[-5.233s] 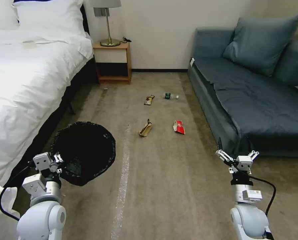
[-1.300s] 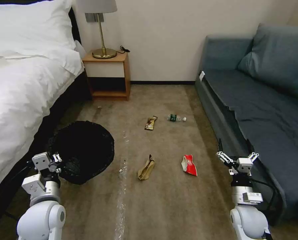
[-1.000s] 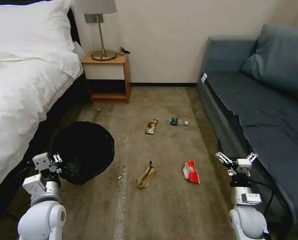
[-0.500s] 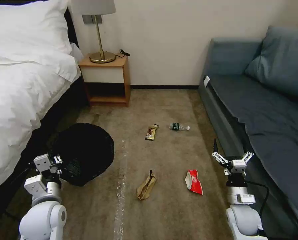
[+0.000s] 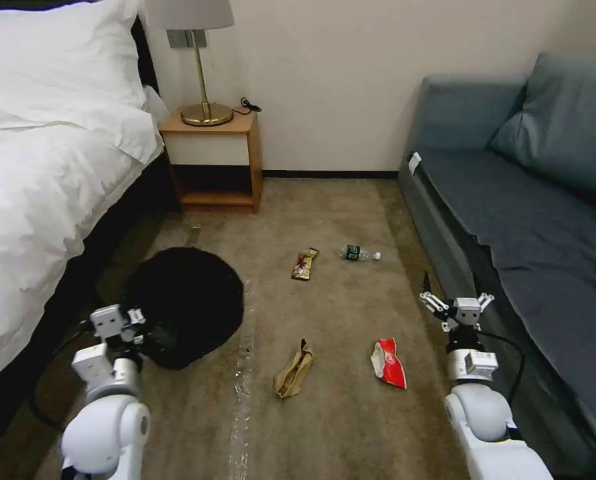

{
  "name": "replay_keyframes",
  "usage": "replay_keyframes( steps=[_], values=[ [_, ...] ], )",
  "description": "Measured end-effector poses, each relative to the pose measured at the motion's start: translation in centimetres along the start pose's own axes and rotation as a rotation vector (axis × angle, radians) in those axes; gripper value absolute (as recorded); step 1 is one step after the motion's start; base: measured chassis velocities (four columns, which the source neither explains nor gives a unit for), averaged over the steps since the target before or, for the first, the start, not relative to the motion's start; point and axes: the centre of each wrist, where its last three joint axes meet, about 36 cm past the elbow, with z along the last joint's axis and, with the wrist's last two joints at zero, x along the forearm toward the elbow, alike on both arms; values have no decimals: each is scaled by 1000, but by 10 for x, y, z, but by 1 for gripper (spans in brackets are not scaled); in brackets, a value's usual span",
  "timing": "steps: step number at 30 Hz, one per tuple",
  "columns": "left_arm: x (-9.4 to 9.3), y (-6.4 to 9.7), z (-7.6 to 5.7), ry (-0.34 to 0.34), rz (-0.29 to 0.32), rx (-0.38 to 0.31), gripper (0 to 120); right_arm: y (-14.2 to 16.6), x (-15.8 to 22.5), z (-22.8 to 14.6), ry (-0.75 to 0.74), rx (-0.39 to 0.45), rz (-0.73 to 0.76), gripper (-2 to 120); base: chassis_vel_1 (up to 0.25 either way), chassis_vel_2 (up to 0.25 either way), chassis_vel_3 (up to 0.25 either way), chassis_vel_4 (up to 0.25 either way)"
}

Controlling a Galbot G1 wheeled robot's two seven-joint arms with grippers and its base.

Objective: Pick up the trash bin, then pick up the garbage on the floor and place it into the trash bin.

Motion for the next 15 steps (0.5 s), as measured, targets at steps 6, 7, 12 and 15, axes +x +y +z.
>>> replay_keyframes(
  steps=[6,7,12,15],
  values=[
    [6,-7,5,1,8,-7,4,0,-6,14,109,-89,-14,100,0,0,0,0],
    [7,-10,7,-1,15,-8,4,0,-8,17,139,-114,-27,100,0,0,0,0],
    [7,-13,9,-4,15,-9,4,-1,-21,32,198,-79,-72,100,0,0,0,0],
    [5,-12,9,-6,5,-9,4,3,-25,45,194,-46,-94,100,0,0,0,0]
  ],
)
